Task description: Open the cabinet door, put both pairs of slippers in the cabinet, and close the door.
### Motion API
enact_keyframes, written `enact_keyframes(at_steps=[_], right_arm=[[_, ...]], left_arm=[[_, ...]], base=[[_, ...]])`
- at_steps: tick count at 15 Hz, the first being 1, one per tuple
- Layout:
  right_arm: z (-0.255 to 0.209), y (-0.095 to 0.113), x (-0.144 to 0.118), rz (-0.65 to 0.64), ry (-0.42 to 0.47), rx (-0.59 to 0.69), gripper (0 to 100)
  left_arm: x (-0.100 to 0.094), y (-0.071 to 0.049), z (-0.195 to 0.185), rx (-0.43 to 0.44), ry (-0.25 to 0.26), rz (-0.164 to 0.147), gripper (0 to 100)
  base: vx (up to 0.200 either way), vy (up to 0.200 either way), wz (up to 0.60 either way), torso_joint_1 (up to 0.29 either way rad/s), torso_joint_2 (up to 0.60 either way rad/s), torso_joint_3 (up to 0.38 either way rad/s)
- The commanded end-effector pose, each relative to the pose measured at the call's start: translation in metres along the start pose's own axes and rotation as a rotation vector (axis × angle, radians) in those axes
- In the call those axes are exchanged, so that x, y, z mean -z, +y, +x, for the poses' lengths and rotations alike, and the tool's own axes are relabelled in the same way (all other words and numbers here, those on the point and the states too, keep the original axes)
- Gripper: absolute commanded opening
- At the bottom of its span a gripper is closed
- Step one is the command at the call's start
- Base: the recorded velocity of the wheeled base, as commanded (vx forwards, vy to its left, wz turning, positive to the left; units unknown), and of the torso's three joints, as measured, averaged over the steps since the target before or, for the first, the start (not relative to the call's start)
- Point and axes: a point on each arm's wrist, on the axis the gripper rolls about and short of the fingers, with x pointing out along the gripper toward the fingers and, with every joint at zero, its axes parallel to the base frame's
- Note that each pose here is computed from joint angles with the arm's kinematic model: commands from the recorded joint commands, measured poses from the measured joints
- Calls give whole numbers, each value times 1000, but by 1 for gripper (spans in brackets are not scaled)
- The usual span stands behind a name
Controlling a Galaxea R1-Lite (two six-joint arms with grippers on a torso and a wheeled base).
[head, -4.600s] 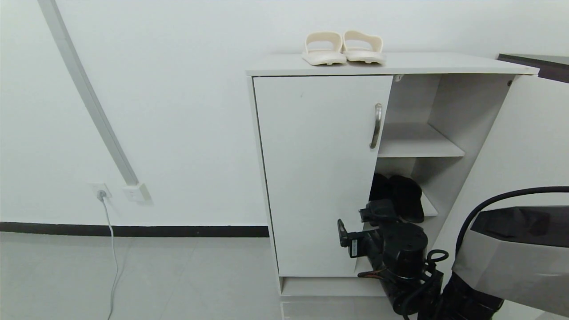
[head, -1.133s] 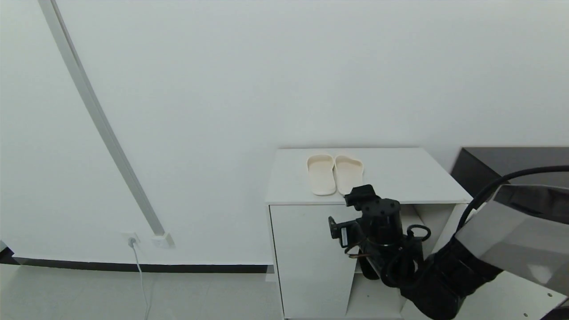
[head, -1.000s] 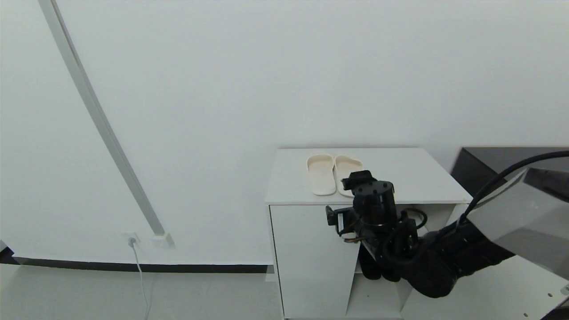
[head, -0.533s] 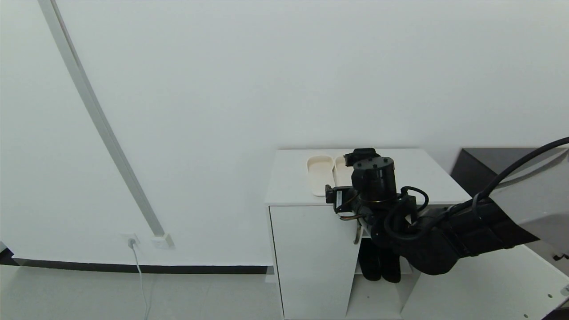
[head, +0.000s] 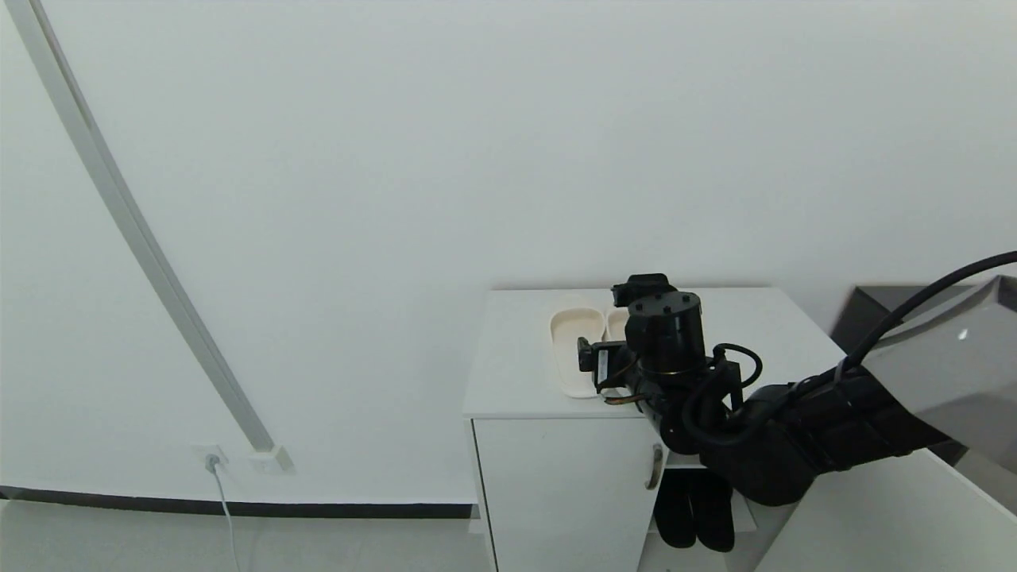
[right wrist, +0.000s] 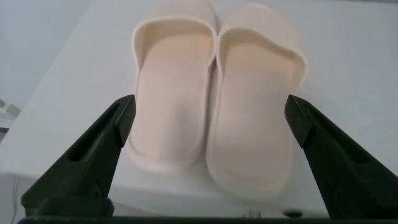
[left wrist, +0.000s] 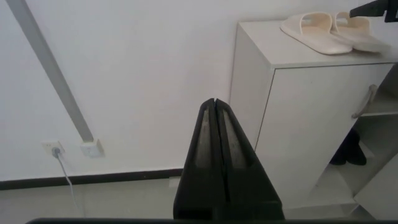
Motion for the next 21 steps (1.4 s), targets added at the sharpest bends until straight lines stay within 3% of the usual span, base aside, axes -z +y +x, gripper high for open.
enact_keyframes(at_steps=[1, 11, 21], right_arm=[[7, 1, 18, -16, 33, 7, 100], [72, 2, 36, 12, 18, 50, 100], [119, 2, 14, 27, 10, 70, 100]], left_arm=[[0, 0, 0, 0, 1, 0, 0], [0, 0, 0, 0, 1, -3, 0], [0, 0, 0, -2, 1, -5, 0]], base=[[0, 0, 0, 0, 0, 0], [0, 0, 0, 0, 0, 0], [0, 0, 0, 0, 0, 0]])
